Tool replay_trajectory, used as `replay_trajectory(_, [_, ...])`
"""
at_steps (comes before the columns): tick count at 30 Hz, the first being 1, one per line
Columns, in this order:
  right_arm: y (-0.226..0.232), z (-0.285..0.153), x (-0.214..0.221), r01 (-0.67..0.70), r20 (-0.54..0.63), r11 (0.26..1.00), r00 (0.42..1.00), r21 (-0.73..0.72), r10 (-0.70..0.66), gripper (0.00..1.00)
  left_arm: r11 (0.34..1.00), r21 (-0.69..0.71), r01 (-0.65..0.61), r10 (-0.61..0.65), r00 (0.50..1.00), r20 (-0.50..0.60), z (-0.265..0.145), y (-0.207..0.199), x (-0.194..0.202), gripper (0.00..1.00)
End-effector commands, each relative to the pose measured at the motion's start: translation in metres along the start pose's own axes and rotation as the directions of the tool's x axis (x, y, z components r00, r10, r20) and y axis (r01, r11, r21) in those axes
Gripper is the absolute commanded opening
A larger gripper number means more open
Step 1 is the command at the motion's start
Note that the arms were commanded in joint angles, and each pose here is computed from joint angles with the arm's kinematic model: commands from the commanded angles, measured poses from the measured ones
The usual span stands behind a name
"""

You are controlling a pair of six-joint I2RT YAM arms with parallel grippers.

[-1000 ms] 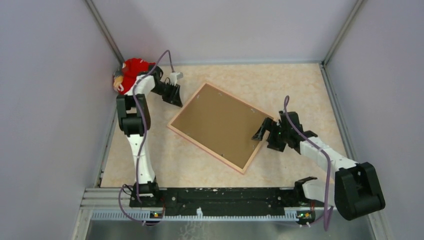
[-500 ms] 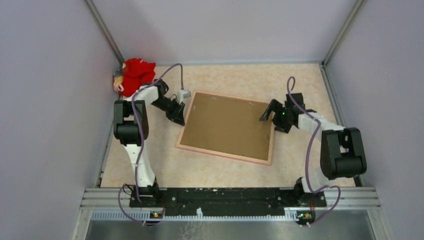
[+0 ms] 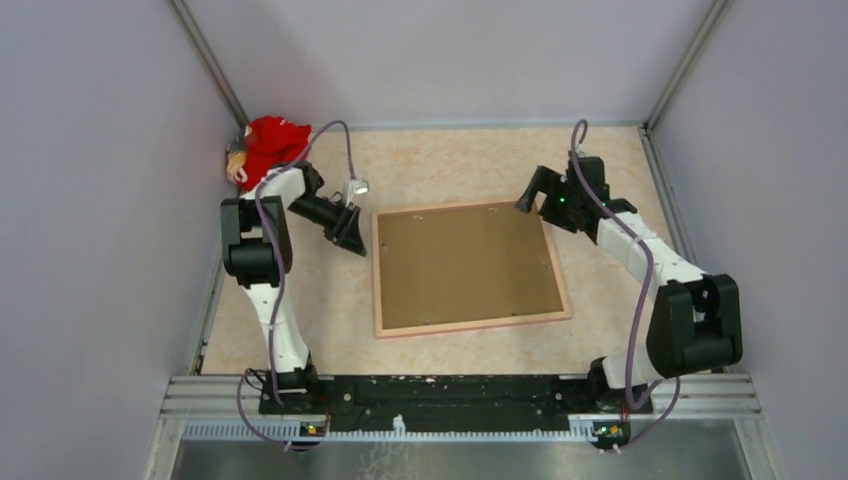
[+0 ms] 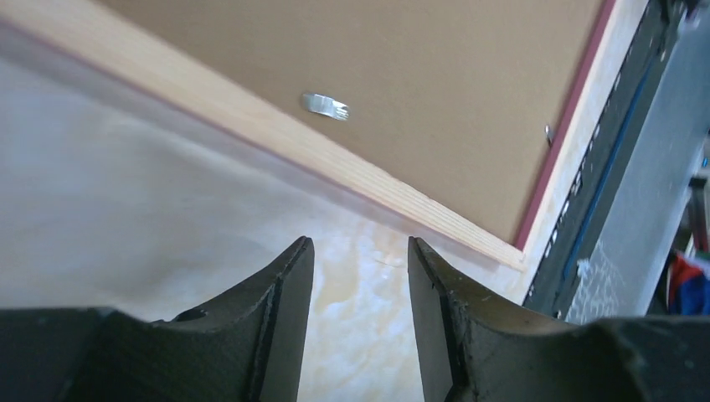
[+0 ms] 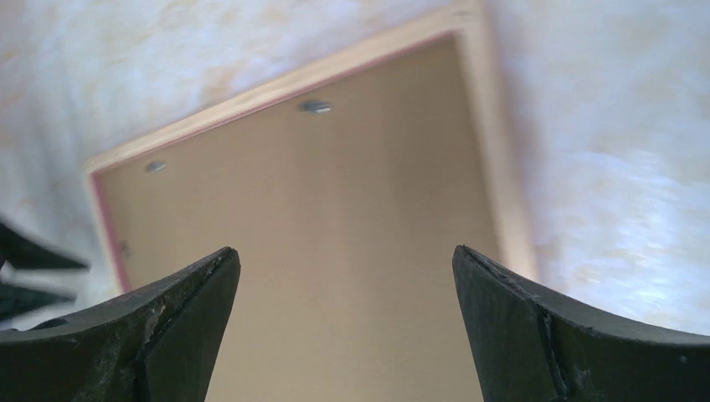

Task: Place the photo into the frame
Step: Adjust the photo frame at the center of the board, then install the photo frame at the center of the board.

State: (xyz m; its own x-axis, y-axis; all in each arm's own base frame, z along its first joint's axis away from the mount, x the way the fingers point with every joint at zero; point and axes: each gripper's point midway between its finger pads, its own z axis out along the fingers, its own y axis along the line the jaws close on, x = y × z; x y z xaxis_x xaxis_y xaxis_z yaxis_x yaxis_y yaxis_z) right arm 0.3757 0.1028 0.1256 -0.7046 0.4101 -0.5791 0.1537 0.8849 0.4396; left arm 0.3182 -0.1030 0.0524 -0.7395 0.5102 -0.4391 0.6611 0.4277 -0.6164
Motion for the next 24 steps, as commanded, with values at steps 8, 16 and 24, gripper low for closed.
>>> replay_trajectory(8, [0.2, 0.012, 0.072, 0.228, -0.038, 0.822, 0.957, -0.522, -0.289, 0.85, 0.975, 0.126, 0.184, -0.205, 0.961, 0.185, 0.009, 0.022, -0.037, 0.46])
replay_trajectory(16, [0.264, 0.039, 0.139, 0.258, -0.087, 0.702, 0.906, -0.664, -0.414, 0.82, 0.966, 0.125, 0.225, -0.246, 0.952, 0.184, 0.018, 0.032, -0.032, 0.31])
replay_trajectory(24, [0.29, 0.073, 0.175, 0.241, -0.132, 0.66, 0.877, -0.711, -0.462, 0.81, 0.962, 0.109, 0.251, -0.267, 0.949, 0.166, 0.027, 0.04, -0.022, 0.2])
